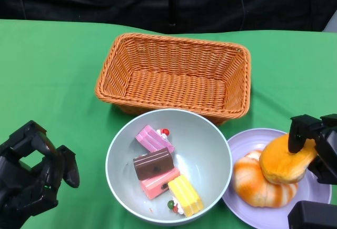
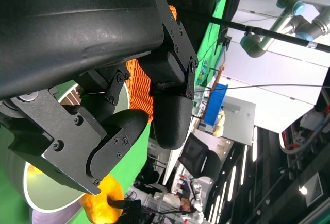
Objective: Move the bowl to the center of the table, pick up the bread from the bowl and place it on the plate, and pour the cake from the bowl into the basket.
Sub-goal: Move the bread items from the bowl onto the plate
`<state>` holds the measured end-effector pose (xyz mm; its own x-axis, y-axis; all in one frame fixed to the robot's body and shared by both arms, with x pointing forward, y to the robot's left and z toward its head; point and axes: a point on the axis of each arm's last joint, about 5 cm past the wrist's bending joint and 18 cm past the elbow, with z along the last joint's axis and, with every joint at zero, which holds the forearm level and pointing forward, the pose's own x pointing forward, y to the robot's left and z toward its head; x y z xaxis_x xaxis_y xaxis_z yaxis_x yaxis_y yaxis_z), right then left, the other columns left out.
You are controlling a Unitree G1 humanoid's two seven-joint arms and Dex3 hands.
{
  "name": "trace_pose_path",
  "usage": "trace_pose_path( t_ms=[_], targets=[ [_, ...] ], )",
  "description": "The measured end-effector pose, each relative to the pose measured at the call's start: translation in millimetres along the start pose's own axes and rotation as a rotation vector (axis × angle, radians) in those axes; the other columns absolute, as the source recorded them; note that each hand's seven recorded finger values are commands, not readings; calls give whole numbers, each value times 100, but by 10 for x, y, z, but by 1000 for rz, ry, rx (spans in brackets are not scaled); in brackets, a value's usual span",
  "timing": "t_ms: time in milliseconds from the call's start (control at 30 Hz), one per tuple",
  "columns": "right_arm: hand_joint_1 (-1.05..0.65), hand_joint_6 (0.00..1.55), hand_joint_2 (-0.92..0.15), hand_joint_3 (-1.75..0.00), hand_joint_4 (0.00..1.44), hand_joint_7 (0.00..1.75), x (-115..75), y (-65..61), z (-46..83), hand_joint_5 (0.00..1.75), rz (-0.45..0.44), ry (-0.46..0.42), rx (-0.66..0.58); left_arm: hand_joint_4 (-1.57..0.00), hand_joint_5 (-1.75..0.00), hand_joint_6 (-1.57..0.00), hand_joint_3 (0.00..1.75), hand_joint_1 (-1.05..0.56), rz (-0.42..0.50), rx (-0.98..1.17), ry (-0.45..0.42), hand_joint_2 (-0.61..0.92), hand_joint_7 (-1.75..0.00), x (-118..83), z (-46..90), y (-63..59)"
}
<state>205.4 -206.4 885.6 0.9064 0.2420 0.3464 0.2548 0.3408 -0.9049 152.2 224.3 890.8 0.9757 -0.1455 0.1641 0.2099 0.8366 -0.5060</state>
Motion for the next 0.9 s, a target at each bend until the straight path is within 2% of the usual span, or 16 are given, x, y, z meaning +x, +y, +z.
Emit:
trace_pose_path(
  t_ms=[33,67,133,167,233,267,333,433,567,900],
  targets=[
    [-27,103,-61,-80,88,68,3,-3,1,157,-2,0,-11,-91,-175,-83,140,-9,-1,1,-1,41,-147,0,1,0],
    [-36,108,-71,-58,88,46,8,-8,3,147,-3,2,-30,-91,-175,-82,140,-9,-4,2,-3,40,-148,0,1,1],
    [-47,113,-86,-29,99,18,18,-20,6,102,-6,8,-73,-90,-175,-81,140,-9,-16,5,-7,39,-149,0,1,5],
    [-53,105,-89,-23,94,7,25,-32,12,77,-10,12,-89,-90,-175,-81,142,-8,-17,6,-9,37,-149,0,2,6],
    [-59,91,-91,-24,87,2,37,-49,24,36,-17,17,-113,-90,-175,-81,144,-8,-17,6,-10,37,-150,0,2,6],
    [-61,84,-92,-25,83,1,38,-53,29,21,-16,18,-123,-90,-175,-81,145,-7,-17,6,-10,38,-150,-1,3,6],
    [-63,73,-92,-27,73,0,32,-57,40,7,-10,23,-127,-90,-175,-81,146,-7,-20,7,-10,38,-150,0,4,8],
    [-64,64,-92,-29,62,0,20,-65,53,1,3,28,-127,-91,-175,-81,146,-8,-19,14,-22,37,-150,-1,4,10],
    [-66,60,-92,-31,54,0,18,-76,67,0,6,25,-122,-90,-175,-81,147,-7,-19,18,-30,39,-149,-1,5,9],
    [-65,60,-92,-35,53,0,16,-78,82,0,-4,-11,-101,-91,-175,-81,148,-7,-19,12,-26,38,-150,0,2,8]
  ],
)
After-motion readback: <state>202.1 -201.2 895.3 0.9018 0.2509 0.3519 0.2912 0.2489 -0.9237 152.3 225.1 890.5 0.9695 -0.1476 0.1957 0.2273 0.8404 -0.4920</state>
